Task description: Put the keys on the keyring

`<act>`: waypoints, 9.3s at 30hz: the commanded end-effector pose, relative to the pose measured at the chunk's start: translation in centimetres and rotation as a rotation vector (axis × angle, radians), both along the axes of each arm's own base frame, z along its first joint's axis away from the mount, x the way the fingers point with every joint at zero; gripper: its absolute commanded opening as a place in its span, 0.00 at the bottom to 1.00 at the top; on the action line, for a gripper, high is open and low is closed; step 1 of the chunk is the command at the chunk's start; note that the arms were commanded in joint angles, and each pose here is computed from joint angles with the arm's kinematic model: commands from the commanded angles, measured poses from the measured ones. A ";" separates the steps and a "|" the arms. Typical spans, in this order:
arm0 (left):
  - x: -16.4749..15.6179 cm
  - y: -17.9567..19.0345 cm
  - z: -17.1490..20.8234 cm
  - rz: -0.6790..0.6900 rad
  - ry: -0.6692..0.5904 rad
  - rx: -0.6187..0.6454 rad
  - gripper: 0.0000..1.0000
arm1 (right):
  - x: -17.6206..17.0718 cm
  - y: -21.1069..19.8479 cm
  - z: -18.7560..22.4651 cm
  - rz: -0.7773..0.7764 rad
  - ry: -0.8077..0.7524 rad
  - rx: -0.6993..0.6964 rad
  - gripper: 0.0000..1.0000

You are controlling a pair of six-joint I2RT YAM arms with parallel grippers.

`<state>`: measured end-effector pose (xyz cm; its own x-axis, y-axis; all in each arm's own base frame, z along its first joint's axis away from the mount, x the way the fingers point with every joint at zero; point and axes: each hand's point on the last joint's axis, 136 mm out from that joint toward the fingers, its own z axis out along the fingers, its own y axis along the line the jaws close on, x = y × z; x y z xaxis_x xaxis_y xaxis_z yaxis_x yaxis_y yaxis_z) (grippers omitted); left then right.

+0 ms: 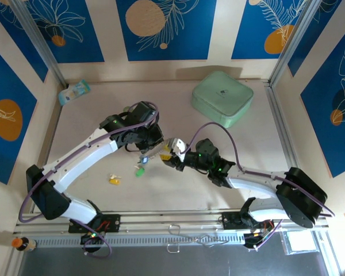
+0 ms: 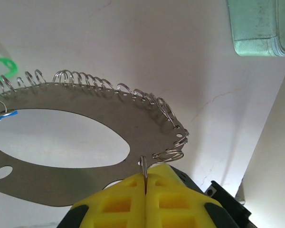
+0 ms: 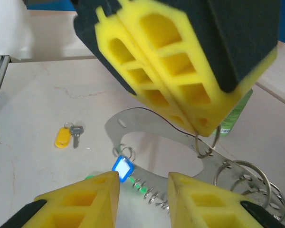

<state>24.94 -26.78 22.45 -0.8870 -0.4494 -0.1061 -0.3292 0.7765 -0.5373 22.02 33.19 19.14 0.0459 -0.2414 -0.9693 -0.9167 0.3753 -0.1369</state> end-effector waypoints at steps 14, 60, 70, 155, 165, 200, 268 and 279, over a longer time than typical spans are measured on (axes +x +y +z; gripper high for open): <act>-1.7 -0.2 0.9 0.128 0.156 -0.071 0.00 | 0.8 0.3 2.4 -0.037 -0.194 0.036 0.32; -4.3 -0.3 1.7 -1.286 -1.439 0.338 0.49 | -2.2 -4.5 3.4 0.167 0.030 -0.065 0.00; -5.9 -2.7 -0.4 -1.429 -1.440 0.162 0.47 | -2.8 -4.3 3.7 0.190 0.024 -0.083 0.00; -8.6 -2.9 -0.4 -1.518 -1.613 0.085 0.00 | -6.0 -3.3 2.6 0.325 -0.075 -0.116 0.05; -7.3 -3.0 -0.3 -1.463 -1.575 0.125 0.20 | -7.3 -2.2 3.2 0.384 -0.080 -0.157 0.00; -2.4 8.4 8.5 -0.751 -1.420 0.598 0.00 | -0.6 -7.2 8.7 -0.074 0.260 0.114 0.43; -3.2 18.6 2.7 -0.612 -1.239 1.039 0.00 | -2.7 1.5 -4.2 0.008 0.707 -0.336 0.41; -3.4 18.5 2.5 -0.630 -1.239 1.032 0.00 | -3.3 2.0 -4.4 0.043 0.672 -0.348 0.44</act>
